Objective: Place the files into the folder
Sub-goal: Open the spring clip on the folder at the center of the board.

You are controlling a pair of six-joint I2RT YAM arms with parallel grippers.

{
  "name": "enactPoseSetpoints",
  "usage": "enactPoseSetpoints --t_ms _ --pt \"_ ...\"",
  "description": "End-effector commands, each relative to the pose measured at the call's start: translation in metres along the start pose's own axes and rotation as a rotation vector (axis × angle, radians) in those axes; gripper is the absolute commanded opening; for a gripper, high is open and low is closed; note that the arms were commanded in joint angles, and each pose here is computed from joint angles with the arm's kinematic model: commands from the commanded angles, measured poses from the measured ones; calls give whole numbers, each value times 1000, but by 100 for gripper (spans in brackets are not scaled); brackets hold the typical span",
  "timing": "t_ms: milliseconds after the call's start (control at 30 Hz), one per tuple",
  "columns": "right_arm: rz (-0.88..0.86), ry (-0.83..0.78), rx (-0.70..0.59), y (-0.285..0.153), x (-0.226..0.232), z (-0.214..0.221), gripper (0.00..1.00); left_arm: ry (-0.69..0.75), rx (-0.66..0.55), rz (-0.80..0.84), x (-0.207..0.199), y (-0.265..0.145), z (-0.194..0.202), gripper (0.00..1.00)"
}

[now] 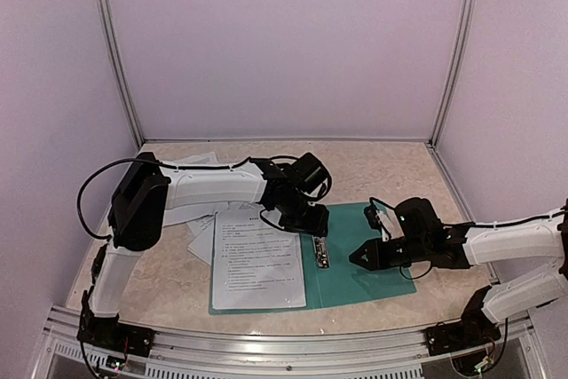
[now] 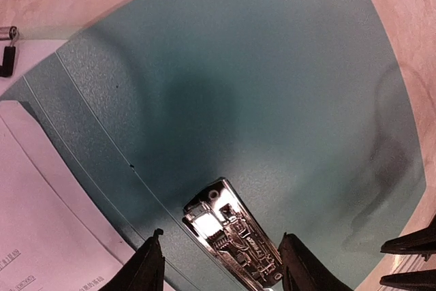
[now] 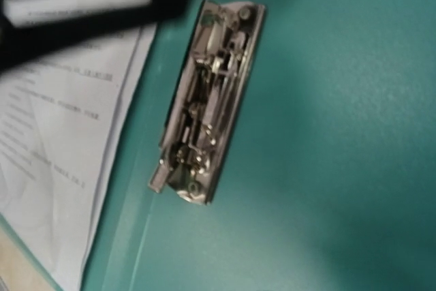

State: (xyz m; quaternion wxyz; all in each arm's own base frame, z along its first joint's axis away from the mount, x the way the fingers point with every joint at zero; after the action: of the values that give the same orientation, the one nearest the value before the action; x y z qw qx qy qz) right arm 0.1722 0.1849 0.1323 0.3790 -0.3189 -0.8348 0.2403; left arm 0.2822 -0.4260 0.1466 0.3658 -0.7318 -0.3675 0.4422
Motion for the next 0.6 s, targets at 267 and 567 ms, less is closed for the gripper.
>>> enactPoseSetpoints --t_ms 267,567 --pt "-35 -6 1 9 2 2 20 -57 109 -115 -4 22 21 48" --pt "-33 -2 -4 8 0 7 17 -67 95 -174 0 35 13 38"
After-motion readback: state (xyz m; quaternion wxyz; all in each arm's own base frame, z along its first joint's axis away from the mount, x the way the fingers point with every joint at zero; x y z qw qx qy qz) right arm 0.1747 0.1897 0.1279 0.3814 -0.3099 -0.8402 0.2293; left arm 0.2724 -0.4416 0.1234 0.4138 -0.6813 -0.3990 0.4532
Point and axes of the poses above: each gripper's point midway between its finger pads, its own y axis out along the fingers, its own x axis along the line the jaws close on, z = x × y, the point moved 10 cm from there along -y, back along the fingers, and after that the axes turned 8 degrees about -y, right-handed, at the moved point
